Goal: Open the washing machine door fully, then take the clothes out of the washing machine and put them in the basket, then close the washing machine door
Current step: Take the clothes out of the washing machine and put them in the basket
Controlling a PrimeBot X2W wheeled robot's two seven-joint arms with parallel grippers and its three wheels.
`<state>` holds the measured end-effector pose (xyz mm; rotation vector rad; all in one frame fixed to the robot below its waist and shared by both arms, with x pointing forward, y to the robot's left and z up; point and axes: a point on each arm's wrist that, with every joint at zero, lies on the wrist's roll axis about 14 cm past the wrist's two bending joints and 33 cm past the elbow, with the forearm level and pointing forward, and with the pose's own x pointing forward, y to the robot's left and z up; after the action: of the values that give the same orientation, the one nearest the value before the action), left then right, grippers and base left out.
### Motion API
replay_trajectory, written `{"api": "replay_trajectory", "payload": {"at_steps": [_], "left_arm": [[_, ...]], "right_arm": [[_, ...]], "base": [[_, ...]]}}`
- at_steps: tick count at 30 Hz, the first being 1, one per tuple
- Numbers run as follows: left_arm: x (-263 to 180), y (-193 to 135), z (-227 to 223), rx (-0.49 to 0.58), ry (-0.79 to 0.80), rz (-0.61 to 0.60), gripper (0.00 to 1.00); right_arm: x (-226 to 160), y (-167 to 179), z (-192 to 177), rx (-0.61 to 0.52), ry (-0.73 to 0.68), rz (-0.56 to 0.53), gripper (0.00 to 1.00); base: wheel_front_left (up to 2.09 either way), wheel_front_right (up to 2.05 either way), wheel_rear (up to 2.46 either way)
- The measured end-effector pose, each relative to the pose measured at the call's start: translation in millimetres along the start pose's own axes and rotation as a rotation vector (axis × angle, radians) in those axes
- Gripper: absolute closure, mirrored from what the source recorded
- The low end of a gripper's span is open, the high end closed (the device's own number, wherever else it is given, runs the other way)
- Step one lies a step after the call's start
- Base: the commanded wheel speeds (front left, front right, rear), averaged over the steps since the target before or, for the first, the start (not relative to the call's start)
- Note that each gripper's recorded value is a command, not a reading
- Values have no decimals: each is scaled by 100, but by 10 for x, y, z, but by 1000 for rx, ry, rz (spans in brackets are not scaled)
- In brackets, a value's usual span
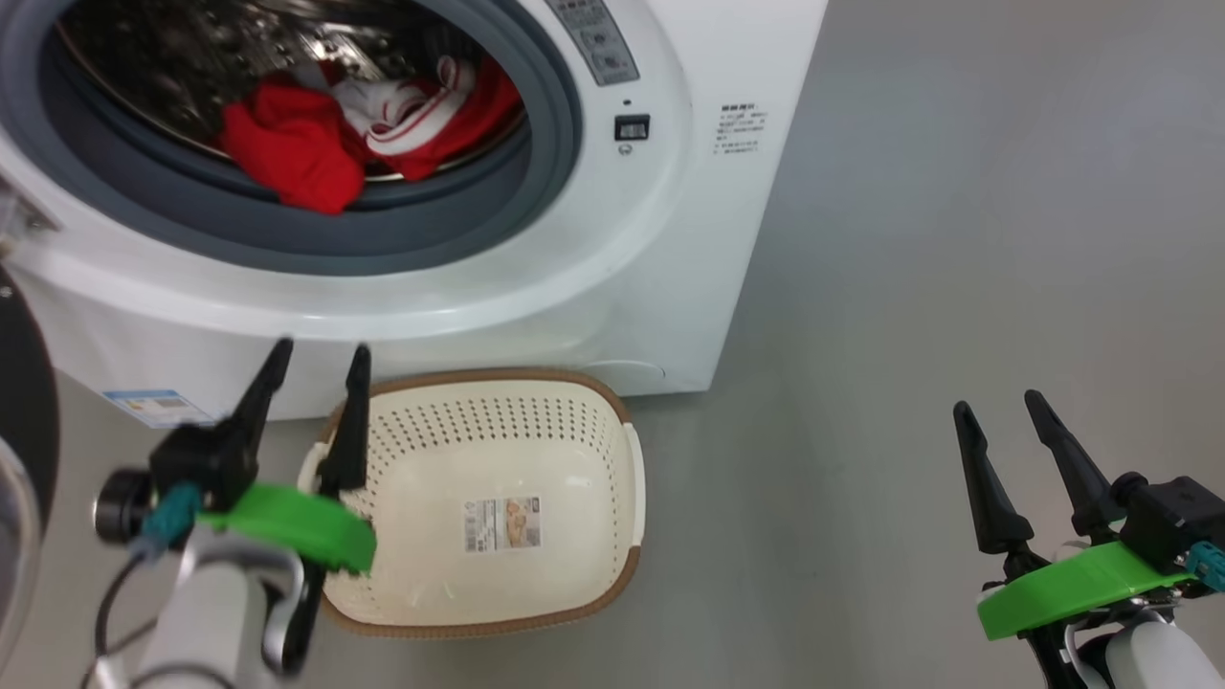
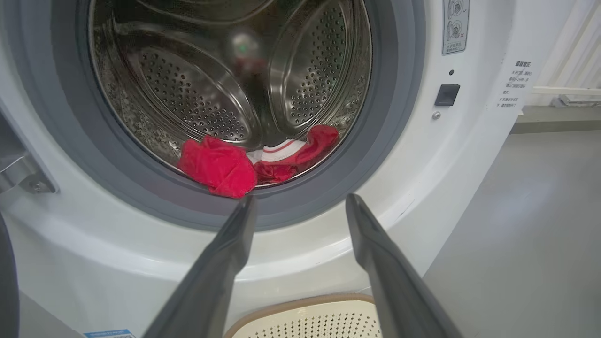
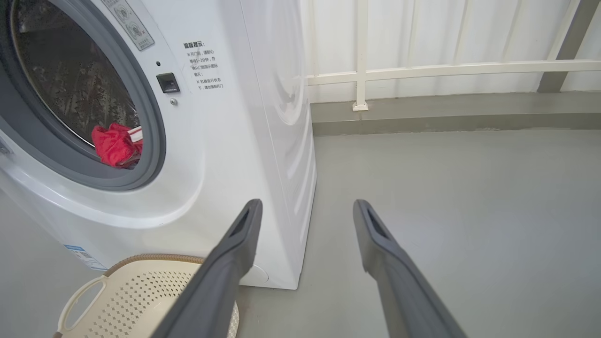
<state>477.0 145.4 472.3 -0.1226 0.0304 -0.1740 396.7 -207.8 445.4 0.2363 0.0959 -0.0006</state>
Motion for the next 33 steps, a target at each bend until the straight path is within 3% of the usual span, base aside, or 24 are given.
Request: {"api": "replay_trajectory", "payload": {"at_steps": [18, 33], "left_arm": [[1323, -340, -73, 110, 121, -152, 0], [1912, -236, -364, 189, 212, -164, 0]], "right_arm": [[264, -154, -188, 14, 35, -60, 0], [346, -245, -388, 28, 79, -100, 0]], "base": [[0, 0, 0], [0, 0, 0]]}}
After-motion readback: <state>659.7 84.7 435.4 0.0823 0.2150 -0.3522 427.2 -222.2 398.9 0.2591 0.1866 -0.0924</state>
